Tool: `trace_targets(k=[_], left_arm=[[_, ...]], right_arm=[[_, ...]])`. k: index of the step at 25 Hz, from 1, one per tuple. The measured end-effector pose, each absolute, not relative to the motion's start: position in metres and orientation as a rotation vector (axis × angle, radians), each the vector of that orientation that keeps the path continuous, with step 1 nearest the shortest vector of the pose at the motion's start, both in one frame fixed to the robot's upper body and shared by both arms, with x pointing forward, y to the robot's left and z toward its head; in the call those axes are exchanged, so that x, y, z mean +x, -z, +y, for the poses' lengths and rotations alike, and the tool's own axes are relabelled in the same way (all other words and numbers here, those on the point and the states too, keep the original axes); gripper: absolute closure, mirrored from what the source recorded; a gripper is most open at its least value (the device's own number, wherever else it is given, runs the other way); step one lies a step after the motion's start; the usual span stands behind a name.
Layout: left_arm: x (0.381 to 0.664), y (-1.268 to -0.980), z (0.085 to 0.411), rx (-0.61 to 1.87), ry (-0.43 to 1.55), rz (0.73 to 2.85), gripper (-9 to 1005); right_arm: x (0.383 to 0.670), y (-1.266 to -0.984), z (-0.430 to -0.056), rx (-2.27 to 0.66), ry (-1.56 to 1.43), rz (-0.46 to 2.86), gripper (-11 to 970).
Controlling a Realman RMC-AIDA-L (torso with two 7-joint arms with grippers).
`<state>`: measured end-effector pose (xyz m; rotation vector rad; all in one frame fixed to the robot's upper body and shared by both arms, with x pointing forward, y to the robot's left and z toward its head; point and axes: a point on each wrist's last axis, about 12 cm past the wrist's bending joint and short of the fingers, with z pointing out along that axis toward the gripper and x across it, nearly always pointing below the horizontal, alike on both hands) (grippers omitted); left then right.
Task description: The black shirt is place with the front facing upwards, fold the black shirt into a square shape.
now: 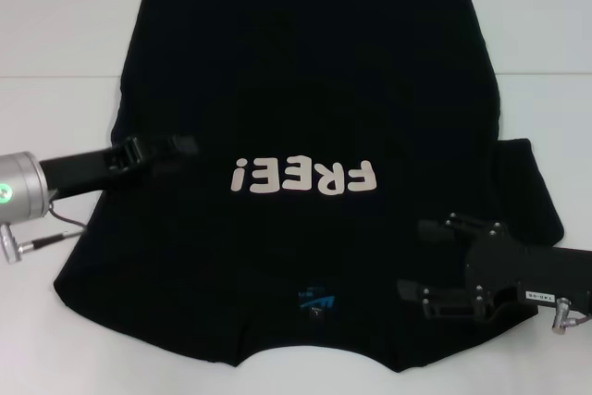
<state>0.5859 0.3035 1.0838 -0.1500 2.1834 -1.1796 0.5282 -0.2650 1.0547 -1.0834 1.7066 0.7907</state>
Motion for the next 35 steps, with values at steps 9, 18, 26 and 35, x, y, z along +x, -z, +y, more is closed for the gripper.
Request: trace_targets(k=[9,18,26,35], left_arm=[[0.552,-1.079,0.288,0.735,0.989,2.067,302],[0.525,-1.074,0.282,1.083,0.690,1.877,97],[0.526,-1.076,0.284,1.052,0.721,1.891,46],[0.524,-1.078,0.279,1.066,0.747,1.867,45]], right_arm=[[0.530,-1.057,-0.269,-1.024,-0.799,1.727,34],[0.530,-1.058,-0.277,-0.958,-0.798,1.759,35],[0.536,-1.111,-0.319,-0.739,-0.752,1.947,35],[0.533,-1.196,-0.365,-0.272,-0.730,2.473,35]])
